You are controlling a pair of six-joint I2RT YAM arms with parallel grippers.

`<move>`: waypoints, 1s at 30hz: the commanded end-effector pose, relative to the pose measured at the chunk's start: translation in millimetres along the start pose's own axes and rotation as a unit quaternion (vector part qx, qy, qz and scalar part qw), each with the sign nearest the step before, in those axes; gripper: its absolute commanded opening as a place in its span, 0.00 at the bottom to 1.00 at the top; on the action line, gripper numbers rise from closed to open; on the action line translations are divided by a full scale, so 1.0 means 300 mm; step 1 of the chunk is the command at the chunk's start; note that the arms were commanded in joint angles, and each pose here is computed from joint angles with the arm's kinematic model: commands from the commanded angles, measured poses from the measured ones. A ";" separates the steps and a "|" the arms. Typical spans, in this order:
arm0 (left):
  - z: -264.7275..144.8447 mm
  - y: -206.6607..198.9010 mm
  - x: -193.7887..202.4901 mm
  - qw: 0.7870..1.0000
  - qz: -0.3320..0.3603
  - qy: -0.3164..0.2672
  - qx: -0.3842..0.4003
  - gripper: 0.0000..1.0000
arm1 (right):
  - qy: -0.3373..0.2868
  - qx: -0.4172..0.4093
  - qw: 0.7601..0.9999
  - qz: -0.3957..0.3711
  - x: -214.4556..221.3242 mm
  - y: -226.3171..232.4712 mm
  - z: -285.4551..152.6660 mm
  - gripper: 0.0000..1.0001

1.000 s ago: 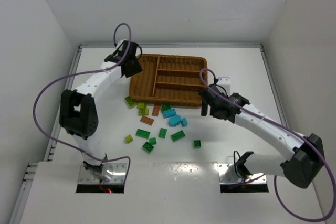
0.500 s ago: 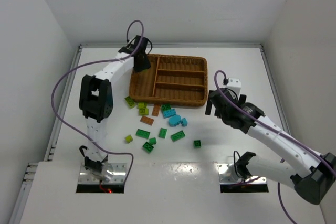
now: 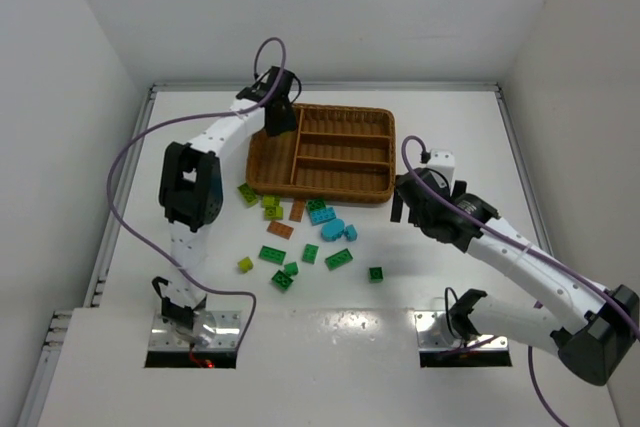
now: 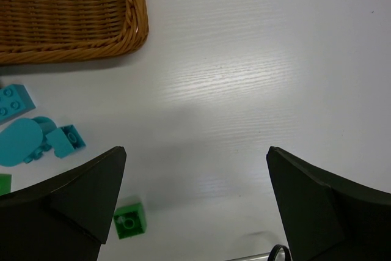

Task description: Sort the legos into containers by color

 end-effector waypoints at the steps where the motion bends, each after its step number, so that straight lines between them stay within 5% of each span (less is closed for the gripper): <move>1: 0.004 0.000 -0.007 1.000 0.001 -0.005 -0.009 0.00 | -0.007 -0.009 1.000 0.002 -0.008 0.003 -0.008 1.00; 4: 0.012 -0.010 -0.013 1.000 0.005 -0.005 -0.010 0.30 | -0.007 -0.009 1.000 0.002 -0.008 0.003 -0.008 1.00; 5: 0.004 -0.015 -0.016 1.000 0.010 -0.001 -0.006 0.57 | -0.003 -0.007 1.000 0.000 -0.003 0.000 -0.009 1.00; 8: -0.084 -0.036 -0.042 1.000 0.020 -0.011 0.010 0.84 | -0.007 -0.009 1.000 0.003 -0.006 -0.003 -0.015 1.00; 11: -0.208 -0.023 -0.089 0.999 0.017 -0.042 0.017 0.83 | -0.006 -0.013 1.000 0.003 -0.005 0.000 -0.016 1.00; 18: -0.351 0.294 -0.035 0.995 -0.039 -0.067 -0.064 0.61 | -0.008 -0.026 1.000 0.008 0.001 0.010 -0.011 1.00; 24: -0.300 0.475 0.128 0.990 -0.126 -0.007 -0.067 0.66 | -0.004 -0.042 0.999 0.009 0.014 0.026 -0.002 1.00; 30: -0.251 0.530 0.217 0.988 -0.126 0.016 -0.089 0.61 | 0.001 -0.045 0.999 0.006 0.018 0.032 0.002 1.00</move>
Point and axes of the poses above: each gripper's point midway between its finger pads, its own z axis out along the fingers, its own y axis along the line the jaws close on, x = y × z, the point moved 7 cm from there along -z, back along the fingers, and after that the axes turned 14 degrees about -z, right-handed, at the moved point
